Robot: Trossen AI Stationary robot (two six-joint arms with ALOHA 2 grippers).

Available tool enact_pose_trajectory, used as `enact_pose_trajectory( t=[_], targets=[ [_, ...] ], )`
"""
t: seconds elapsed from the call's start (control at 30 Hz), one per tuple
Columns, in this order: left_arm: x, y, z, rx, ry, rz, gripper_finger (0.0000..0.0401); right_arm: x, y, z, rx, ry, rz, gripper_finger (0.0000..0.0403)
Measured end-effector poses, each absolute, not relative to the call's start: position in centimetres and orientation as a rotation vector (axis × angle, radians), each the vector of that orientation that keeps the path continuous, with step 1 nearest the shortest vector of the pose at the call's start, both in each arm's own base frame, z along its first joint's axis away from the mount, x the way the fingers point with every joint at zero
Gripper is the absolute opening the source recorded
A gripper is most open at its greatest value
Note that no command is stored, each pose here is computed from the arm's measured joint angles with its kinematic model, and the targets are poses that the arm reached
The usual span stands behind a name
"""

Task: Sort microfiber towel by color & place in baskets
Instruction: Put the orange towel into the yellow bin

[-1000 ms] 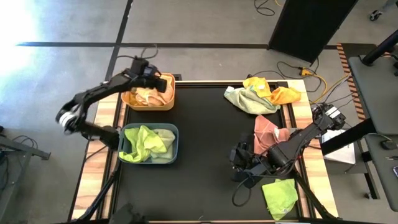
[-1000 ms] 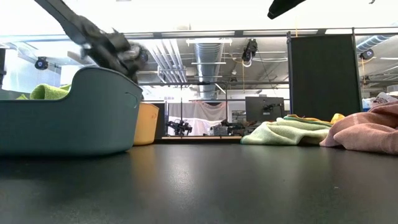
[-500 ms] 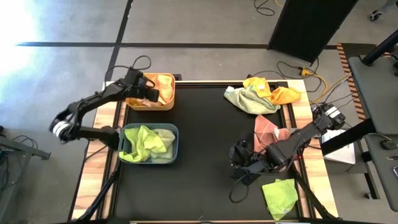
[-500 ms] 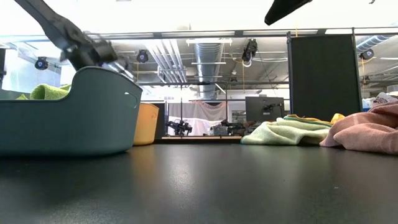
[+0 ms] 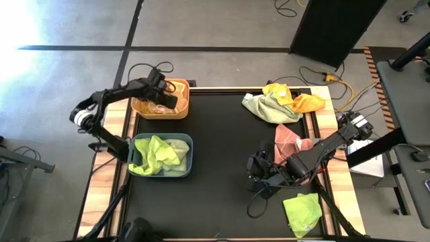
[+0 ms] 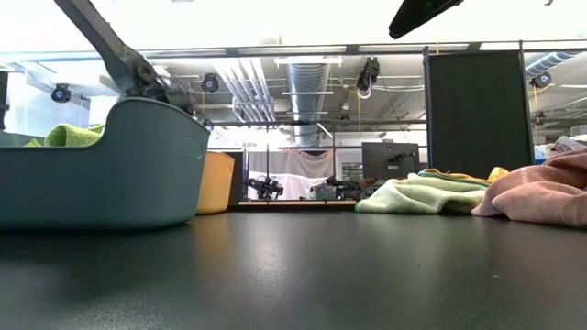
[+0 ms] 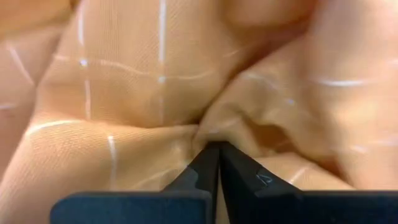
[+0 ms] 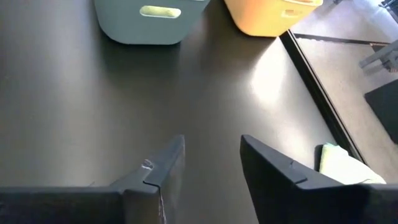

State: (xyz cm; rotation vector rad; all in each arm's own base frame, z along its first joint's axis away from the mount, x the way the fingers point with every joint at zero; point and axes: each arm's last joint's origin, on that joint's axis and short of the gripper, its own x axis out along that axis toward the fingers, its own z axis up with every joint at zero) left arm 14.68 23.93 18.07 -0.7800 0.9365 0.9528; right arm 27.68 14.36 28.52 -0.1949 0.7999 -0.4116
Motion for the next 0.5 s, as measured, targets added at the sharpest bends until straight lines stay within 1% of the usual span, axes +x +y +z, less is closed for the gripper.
enact_pose_trajectory(
  t=[0.13,0.3,0.4,0.5],
  targets=[
    [14.5,22.3,21.0,-0.721,0.877,0.931,0.0000,27.7,14.4,28.5,-0.196,0.800,-0.411,0.0151],
    [14.0,18.5,23.9,-0.661,0.825,0.878,0.0000,27.6,14.3,28.3,-0.200,0.809,-0.410,0.0141],
    [13.6,16.2,24.9,-0.650,0.838,0.836,0.0000,27.6,14.3,28.2,-0.207,0.812,-0.408,0.0133],
    [13.5,14.5,25.2,-0.652,0.866,0.800,0.0000,27.7,14.1,28.2,-0.222,0.810,-0.418,0.0128]
  ],
)
